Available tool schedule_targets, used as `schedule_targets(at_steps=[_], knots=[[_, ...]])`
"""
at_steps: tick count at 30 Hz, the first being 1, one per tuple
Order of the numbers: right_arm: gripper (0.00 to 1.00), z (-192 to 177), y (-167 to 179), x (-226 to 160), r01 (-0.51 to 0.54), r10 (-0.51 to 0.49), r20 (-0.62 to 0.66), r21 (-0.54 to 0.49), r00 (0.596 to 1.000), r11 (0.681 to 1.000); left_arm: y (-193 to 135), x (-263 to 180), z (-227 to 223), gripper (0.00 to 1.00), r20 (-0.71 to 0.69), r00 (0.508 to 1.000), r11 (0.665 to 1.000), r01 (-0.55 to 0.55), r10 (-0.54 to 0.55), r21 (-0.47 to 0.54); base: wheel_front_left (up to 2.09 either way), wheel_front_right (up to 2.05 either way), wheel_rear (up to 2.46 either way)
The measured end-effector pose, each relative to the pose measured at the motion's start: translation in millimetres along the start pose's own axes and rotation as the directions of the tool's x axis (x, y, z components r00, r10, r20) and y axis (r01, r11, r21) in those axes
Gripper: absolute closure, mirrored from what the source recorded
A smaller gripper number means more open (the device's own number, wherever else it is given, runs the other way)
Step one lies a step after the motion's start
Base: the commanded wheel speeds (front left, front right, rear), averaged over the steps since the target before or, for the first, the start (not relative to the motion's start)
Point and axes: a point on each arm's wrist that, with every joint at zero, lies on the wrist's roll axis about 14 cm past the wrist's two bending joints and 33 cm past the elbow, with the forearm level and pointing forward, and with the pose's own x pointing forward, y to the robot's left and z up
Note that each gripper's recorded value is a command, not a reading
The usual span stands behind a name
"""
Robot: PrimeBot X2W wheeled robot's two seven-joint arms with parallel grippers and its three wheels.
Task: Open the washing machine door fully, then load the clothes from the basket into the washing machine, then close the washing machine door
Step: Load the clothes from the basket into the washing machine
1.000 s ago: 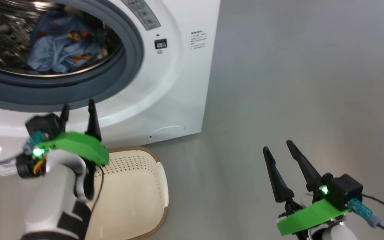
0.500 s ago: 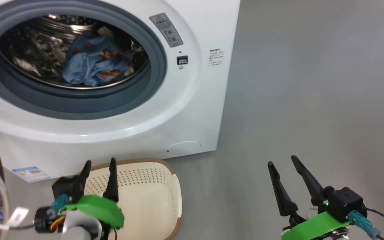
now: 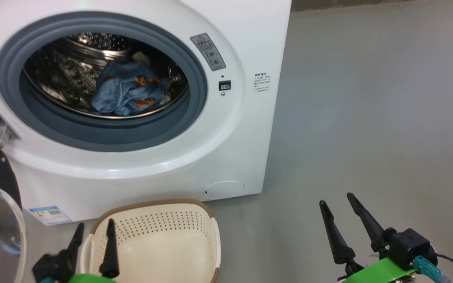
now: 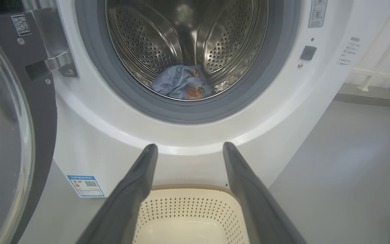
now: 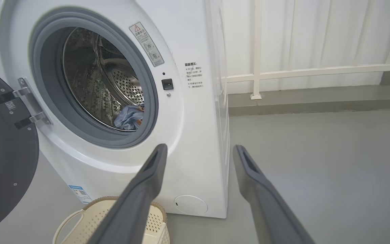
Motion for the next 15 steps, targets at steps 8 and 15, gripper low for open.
schedule_targets(at_steps=[8,15], knots=[[0.00,7.8,-1.3,-10.8,0.005,-0.005,0.019,-0.003,1.000,1.000,10.6,-22.0,11.0,0.00,0.040,0.999,1.000,-0.027,0.027,0.005,0.00,0.00,0.00],[0.00,7.7,-8.1,-20.9,0.020,-0.020,0.014,-0.016,1.000,1.000,14.6,-24.8,17.7,0.00,0.063,0.997,0.999,-0.038,0.038,0.002,0.00,0.00,0.00]])
